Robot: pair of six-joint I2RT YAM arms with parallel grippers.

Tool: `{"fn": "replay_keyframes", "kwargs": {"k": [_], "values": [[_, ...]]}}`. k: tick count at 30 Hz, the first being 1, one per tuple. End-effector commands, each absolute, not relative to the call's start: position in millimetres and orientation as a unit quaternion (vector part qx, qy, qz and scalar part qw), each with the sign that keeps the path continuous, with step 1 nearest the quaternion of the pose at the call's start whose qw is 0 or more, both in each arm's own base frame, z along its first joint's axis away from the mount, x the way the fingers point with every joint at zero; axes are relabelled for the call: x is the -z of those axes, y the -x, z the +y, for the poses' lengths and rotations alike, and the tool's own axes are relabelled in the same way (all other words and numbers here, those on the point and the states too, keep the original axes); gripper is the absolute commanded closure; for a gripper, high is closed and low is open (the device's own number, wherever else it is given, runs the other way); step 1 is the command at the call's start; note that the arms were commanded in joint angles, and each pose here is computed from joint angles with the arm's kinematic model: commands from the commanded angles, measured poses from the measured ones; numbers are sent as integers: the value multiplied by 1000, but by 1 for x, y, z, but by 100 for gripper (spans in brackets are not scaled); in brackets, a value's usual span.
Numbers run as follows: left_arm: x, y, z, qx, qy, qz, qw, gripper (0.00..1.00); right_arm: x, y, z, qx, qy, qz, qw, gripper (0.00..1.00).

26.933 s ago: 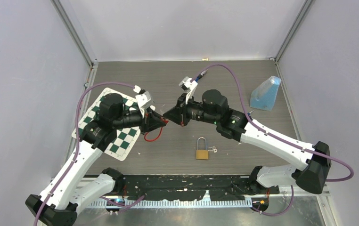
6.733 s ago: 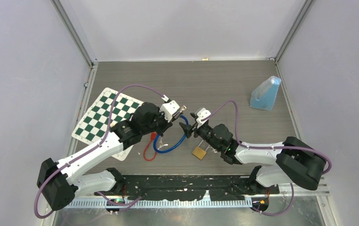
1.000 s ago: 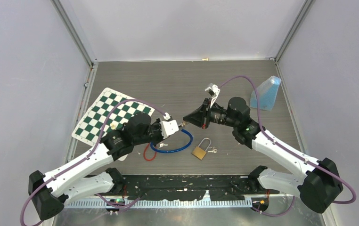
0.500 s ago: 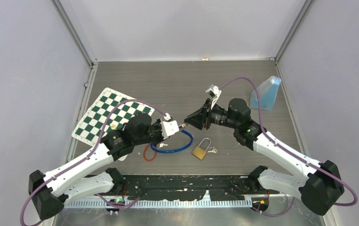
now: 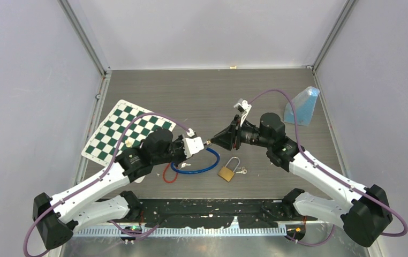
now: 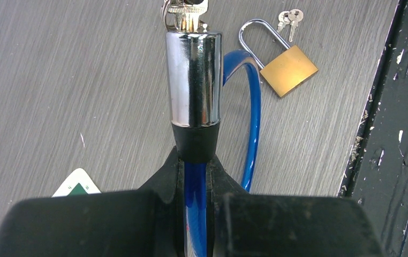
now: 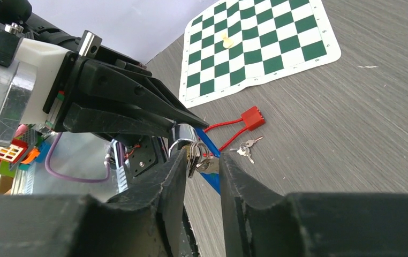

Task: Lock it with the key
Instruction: Lock the lock.

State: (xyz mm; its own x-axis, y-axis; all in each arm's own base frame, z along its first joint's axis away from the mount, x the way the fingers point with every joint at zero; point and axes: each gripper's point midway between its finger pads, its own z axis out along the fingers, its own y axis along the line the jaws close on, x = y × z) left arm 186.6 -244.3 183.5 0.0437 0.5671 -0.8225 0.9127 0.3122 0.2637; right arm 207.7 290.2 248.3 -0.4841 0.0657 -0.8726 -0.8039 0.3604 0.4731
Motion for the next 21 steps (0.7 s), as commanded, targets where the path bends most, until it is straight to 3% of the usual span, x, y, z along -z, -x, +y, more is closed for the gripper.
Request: {"fn": "replay_keyframes", "kwargs": {"k": [1, 8, 21], "values": [[-189, -188, -245, 185, -557, 665, 462, 100, -256, -203, 293, -512, 285, 683, 437, 69], [-192, -187, -248, 190, -558, 660, 466, 100, -248, -203, 302, -523, 312, 663, 435, 93], [-192, -187, -250, 190, -568, 654, 461, 100, -256, -208, 283, -437, 385, 563, 586, 95]]}}
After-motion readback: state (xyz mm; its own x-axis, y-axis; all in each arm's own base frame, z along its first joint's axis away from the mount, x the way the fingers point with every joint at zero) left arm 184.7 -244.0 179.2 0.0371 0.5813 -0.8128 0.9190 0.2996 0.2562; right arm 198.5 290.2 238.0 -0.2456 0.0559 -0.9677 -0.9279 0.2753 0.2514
